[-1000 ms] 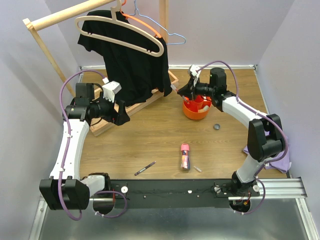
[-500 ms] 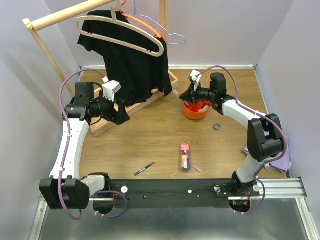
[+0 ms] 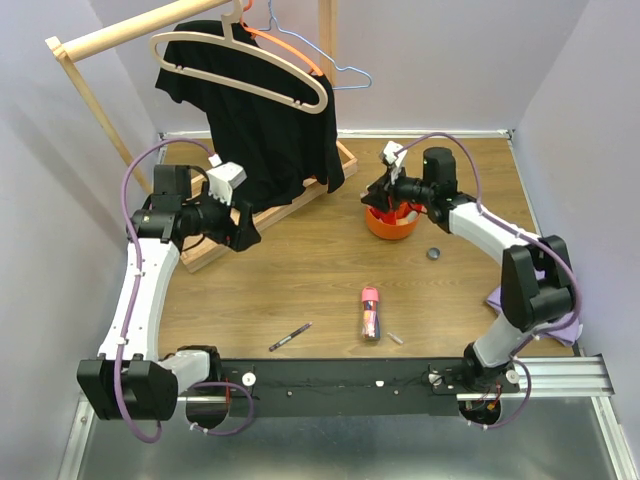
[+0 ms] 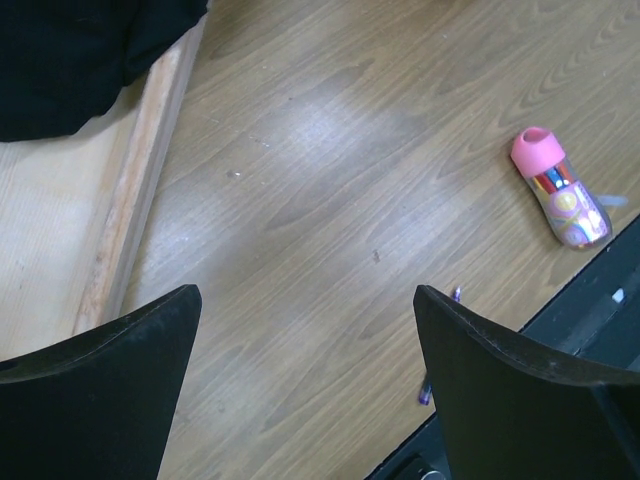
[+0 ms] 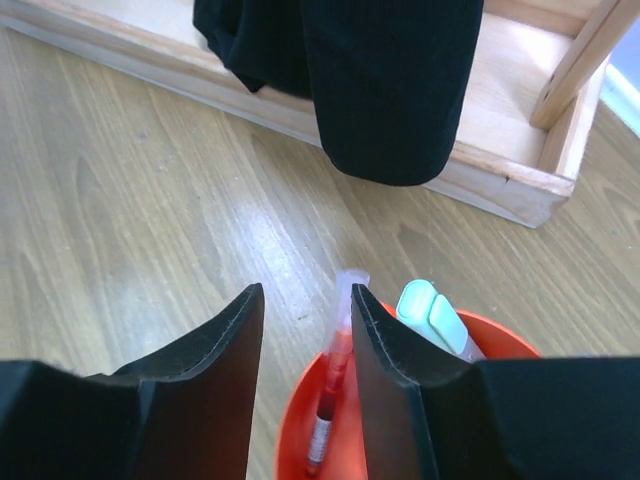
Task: Sort the stationery into containers
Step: Place the pen in the storage box, then pick up the stationery from the corner of the board.
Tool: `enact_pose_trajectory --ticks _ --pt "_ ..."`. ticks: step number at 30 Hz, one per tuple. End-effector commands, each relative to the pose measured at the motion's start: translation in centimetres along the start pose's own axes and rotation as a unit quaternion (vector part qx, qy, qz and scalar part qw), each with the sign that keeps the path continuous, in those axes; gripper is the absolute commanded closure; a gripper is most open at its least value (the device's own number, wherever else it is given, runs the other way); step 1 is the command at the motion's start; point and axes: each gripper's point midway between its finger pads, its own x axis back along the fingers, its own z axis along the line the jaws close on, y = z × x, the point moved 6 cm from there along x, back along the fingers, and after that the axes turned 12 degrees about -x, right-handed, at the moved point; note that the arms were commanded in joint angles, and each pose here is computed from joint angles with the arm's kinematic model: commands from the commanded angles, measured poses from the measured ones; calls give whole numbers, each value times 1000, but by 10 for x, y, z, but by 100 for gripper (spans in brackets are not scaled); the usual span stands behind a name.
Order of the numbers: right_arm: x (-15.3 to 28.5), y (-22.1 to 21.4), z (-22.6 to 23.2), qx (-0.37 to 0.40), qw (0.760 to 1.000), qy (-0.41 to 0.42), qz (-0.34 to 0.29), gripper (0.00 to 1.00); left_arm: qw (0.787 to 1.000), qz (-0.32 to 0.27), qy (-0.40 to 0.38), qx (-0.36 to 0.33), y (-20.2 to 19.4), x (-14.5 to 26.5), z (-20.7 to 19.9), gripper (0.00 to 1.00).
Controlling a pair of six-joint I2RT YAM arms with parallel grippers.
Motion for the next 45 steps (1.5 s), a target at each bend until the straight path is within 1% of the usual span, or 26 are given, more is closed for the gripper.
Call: enact_pose_trajectory --ticks 1,2,4,5,7,8,10,11,12,13,14,15,17,18,19,21,24,25,26,27,33,35,36,38,43,45 --pt "32 39 20 24 999 -19 -25 52 997 30 -21 -63 -7 1 -21 4" --pt "38 41 22 17 999 -33 -29 52 996 49 -20 -65 -15 -1 -24 3" --pt "49 45 27 2 998 -60 -37 52 994 59 -27 -85 -20 -4 -33 3" --pt "64 56 30 -3 994 -99 -53 52 992 72 -45 -98 -26 -9 -42 3" --pt "79 46 32 -28 988 -145 -42 52 988 85 -50 -121 -32 -11 -47 3" --pt "91 48 35 -32 985 -162 -41 52 984 95 -63 -136 -36 -14 -53 4" --pt "115 38 23 -80 971 -225 -23 50 980 109 -66 -155 -40 -19 -56 3" --pt "124 35 19 -123 962 -245 -26 50 978 109 -70 -165 -39 -21 -58 3" --pt "146 31 4 -152 945 -287 -33 49 975 111 -80 -175 -38 -25 -63 3" --pt "158 23 -2 -182 932 -314 -22 49 974 109 -83 -180 -37 -27 -66 3" --pt "168 18 -8 -196 920 -340 -20 48 974 104 -84 -184 -34 -29 -67 4" --pt "184 13 -19 -200 900 -387 -19 44 973 103 -88 -188 -32 -32 -69 3" --pt "204 0 -33 -205 877 -435 -9 39 973 94 -86 -191 -25 -34 -68 3" --pt "222 -5 -43 -216 858 -466 -10 35 975 90 -84 -187 -22 -35 -68 3" --pt "227 -16 -48 -237 849 -473 7 35 975 88 -83 -186 -20 -35 -68 3" --pt "249 -21 -62 -279 827 -489 5 33 977 75 -86 -180 -15 -35 -70 2" --pt "269 -39 -78 -345 799 -490 34 33 979 60 -90 -173 -10 -35 -73 2" --pt "273 -45 -81 -357 793 -491 45 33 980 56 -88 -167 -10 -36 -73 1" --pt "275 -58 -85 -372 788 -486 69 32 981 53 -87 -164 -10 -38 -73 1" --pt "284 -62 -89 -379 782 -491 69 32 982 51 -83 -161 -11 -38 -73 1" --pt "300 -85 -107 -369 780 -495 101 31 984 51 -78 -150 -17 -41 -73 1" --pt "301 -82 -112 -368 783 -490 101 31 985 50 -75 -146 -19 -42 -73 1" --pt "298 -82 -114 -371 789 -480 101 31 986 50 -74 -143 -19 -42 -73 1" --pt "299 -79 -117 -371 789 -481 96 31 986 55 -73 -141 -24 -44 -72 1" --pt "302 -88 -129 -360 777 -506 99 32 987 60 -72 -134 -27 -46 -72 1" --pt "302 -96 -137 -364 769 -513 113 32 987 59 -75 -132 -26 -47 -73 1"
